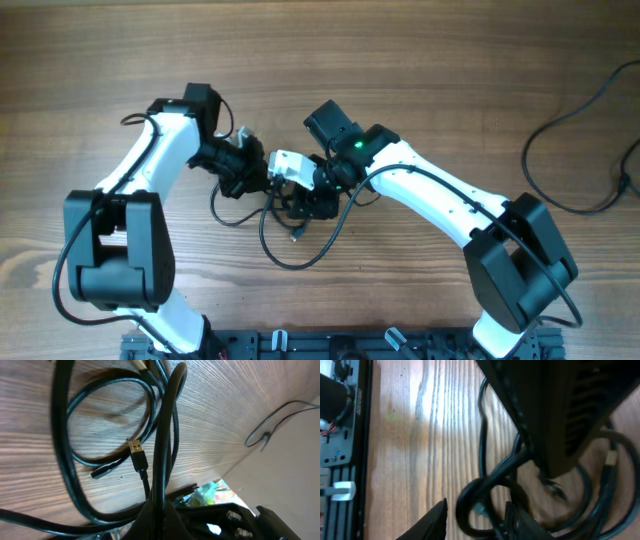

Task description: Untangle cables

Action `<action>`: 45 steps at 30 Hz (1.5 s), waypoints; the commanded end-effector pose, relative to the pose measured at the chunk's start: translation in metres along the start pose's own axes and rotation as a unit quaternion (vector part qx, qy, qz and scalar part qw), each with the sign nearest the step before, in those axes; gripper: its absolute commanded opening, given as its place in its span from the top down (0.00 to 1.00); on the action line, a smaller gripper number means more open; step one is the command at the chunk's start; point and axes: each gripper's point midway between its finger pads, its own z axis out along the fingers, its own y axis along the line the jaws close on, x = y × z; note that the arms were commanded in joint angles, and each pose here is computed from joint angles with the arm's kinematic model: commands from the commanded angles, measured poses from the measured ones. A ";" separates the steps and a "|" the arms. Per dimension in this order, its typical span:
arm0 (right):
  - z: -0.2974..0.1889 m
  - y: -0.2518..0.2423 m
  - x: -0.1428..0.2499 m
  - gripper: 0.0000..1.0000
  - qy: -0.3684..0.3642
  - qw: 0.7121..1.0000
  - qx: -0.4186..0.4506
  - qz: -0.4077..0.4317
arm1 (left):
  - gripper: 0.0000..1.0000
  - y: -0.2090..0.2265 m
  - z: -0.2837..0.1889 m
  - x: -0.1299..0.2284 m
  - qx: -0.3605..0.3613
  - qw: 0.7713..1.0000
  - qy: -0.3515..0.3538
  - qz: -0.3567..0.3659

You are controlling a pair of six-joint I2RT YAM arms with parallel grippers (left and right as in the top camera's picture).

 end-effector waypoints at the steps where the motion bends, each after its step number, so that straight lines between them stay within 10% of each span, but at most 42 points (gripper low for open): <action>1: -0.001 -0.004 -0.004 0.60 -0.006 1.000 0.012 -0.026 | 0.90 -0.008 -0.007 0.007 0.039 0.999 0.016 0.001; 36: -0.014 0.002 -0.003 0.96 -0.039 0.999 -0.039 0.002 | 0.90 -0.009 -0.014 0.009 0.063 0.998 0.025 0.018; 45: -0.028 -0.020 -0.004 0.96 -0.061 0.960 -0.038 0.269 | 0.62 -0.009 -0.021 -0.005 0.076 0.996 -0.001 0.045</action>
